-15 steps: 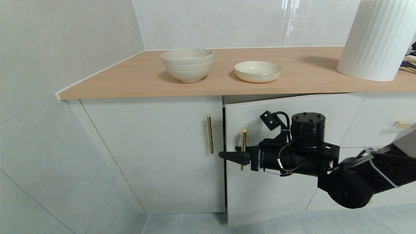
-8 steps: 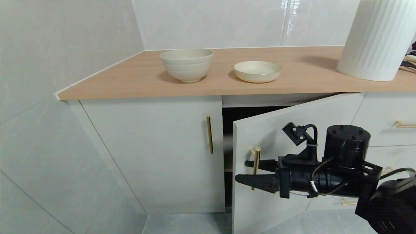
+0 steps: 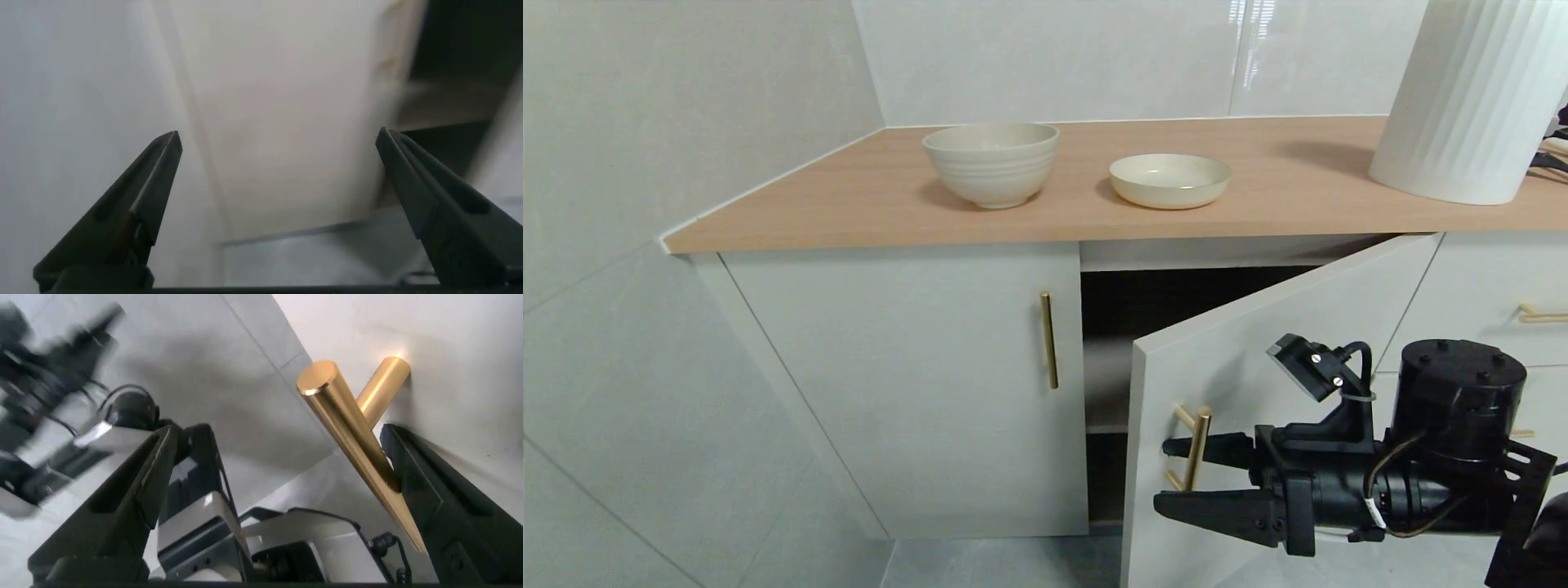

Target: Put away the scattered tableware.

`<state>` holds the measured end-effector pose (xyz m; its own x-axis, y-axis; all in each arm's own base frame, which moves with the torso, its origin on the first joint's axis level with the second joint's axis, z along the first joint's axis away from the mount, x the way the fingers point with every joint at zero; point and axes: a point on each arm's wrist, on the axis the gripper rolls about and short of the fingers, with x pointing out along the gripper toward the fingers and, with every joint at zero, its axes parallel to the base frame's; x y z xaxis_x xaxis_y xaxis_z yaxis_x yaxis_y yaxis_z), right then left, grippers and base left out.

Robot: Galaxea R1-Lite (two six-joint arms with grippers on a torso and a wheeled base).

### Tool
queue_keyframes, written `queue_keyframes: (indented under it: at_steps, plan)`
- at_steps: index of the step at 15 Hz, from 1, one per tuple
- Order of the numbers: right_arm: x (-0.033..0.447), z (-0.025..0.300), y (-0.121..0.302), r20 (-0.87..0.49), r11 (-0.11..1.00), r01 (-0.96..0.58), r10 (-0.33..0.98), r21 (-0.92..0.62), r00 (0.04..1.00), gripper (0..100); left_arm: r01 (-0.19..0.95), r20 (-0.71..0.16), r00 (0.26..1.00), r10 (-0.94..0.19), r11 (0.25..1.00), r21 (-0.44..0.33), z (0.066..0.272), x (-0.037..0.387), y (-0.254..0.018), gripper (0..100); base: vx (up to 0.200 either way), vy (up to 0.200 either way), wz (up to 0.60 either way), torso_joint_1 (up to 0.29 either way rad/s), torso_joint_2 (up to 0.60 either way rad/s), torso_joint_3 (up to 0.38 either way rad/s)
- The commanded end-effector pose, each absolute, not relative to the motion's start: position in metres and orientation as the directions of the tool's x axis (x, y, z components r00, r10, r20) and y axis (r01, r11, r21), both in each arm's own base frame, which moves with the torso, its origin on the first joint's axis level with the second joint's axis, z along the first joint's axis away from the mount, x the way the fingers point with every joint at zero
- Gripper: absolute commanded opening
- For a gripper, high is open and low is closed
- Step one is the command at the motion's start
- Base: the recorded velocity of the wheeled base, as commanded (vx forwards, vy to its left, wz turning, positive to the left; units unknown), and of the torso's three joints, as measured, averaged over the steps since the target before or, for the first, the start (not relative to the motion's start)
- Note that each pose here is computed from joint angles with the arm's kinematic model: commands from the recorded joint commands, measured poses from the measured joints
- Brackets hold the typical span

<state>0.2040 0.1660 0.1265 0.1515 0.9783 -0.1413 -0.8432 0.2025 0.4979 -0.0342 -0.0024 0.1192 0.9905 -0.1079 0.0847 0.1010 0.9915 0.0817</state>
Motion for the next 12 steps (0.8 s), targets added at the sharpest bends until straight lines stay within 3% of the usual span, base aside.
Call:
queue_keyframes:
  at_steps: [1, 3, 4, 6, 7, 10, 12]
  plan:
    - [0.198, 0.122, 0.163, -0.161, 0.206, -0.841, 0.976, 0.5, 0.144, 100, 0.293, -0.046, 0.956, -0.29, 0.954, 0.063, 0.191, -0.009, -0.006, 100, 0.0, 0.0, 0.0, 0.0, 0.0, 0.0]
    - [0.198, 0.123, 0.162, -0.16, 0.206, -0.85, 0.976, 0.484, 0.145, 100, 0.349, -0.156, 0.927, -0.343, 0.937, 0.018, 0.215, 0.027, -0.008, 100, 0.0, 0.0, 0.0, 0.0, 0.0, 0.0]
    - [0.197, 0.124, 0.162, -0.157, 0.203, -0.853, 0.977, 0.48, 0.145, 100, 0.385, -0.25, 0.891, -0.379, 0.922, -0.026, 0.226, 0.064, -0.009, 100, 0.0, 0.0, 0.0, 0.0, 0.0, 0.0]
    - [0.197, 0.124, 0.162, -0.157, 0.203, -0.854, 0.977, 0.479, 0.145, 100, 0.459, -0.349, 0.817, -0.458, 0.884, -0.087, 0.232, 0.114, -0.017, 100, 0.0, 0.0, 0.0, 0.0, 0.0, 0.0]
    - [0.196, 0.124, 0.161, -0.156, 0.203, -0.855, 0.977, 0.478, 0.145, 100, 0.49, -0.373, 0.789, -0.488, 0.866, -0.098, 0.231, 0.133, -0.024, 0, 0.0, 0.0, 0.0, 0.0, 0.0, 0.0]
    - [0.196, 0.125, 0.161, -0.155, 0.207, -0.854, 0.976, 0.478, 0.149, 100, 0.573, -0.391, 0.724, -0.568, 0.811, -0.117, 0.222, 0.173, -0.047, 0, 0.0, 0.0, 0.0, 0.0, 0.0, 0.0]
    - [0.196, 0.125, 0.16, -0.155, 0.209, -0.853, 0.976, 0.478, 0.153, 100, 0.61, -0.399, 0.658, -0.638, 0.763, -0.215, 0.21, 0.197, -0.074, 0, 0.0, 0.0, 0.0, 0.0, 0.0, 0.0]
